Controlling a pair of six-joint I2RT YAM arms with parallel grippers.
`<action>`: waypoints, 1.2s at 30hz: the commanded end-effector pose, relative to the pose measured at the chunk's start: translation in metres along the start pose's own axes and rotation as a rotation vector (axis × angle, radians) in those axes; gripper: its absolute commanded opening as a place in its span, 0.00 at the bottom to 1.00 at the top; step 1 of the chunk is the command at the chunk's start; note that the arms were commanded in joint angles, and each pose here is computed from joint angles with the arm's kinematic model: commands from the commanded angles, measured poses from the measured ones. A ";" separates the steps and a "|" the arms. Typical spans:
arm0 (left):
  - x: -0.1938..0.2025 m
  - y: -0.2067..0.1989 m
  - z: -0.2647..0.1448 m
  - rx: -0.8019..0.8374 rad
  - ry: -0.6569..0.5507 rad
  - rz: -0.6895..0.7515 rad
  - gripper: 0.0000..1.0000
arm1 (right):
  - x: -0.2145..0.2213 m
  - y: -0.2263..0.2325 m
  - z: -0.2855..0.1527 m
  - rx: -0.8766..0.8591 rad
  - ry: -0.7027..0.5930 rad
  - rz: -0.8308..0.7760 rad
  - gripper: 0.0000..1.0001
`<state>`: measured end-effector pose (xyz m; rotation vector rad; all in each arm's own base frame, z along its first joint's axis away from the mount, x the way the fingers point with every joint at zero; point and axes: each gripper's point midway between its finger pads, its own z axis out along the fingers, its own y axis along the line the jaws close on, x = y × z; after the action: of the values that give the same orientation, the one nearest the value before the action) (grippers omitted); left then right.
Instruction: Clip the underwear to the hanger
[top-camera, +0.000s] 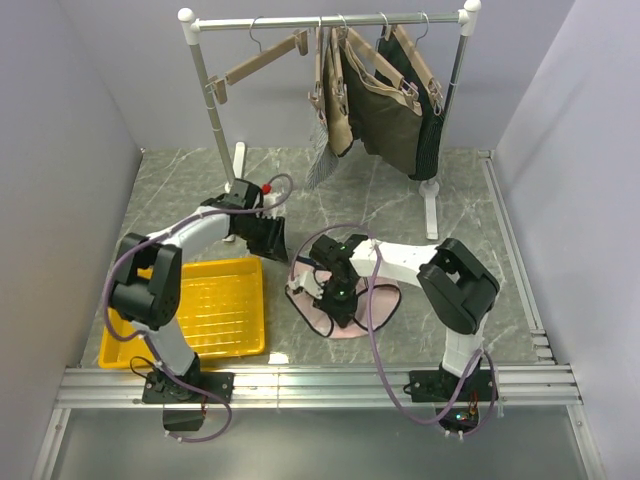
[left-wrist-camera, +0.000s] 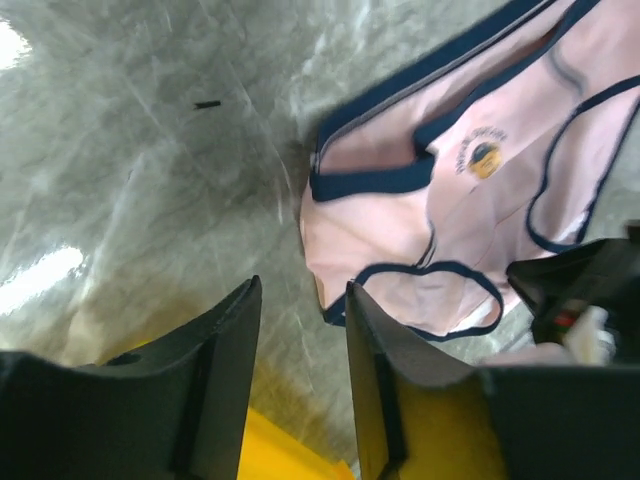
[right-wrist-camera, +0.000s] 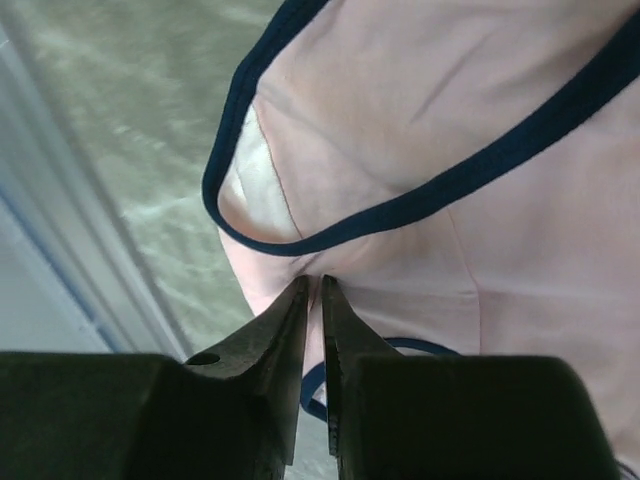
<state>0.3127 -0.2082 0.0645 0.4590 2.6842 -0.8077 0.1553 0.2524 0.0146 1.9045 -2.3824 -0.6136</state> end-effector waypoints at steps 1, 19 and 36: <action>-0.015 -0.026 -0.036 0.087 -0.104 0.095 0.45 | 0.014 0.041 0.003 -0.157 0.058 -0.083 0.19; -0.113 -0.116 -0.278 -0.122 -0.915 0.522 0.84 | -0.091 0.022 -0.153 0.153 -0.508 -0.032 0.59; -0.302 -0.109 -0.393 -0.437 -1.222 0.659 0.79 | -0.063 -0.022 -0.238 0.321 -0.768 0.192 0.61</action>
<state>0.4545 -0.1433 0.5352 0.4345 1.3861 -0.2613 0.2516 0.2430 0.2280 1.6997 -3.1998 -1.1325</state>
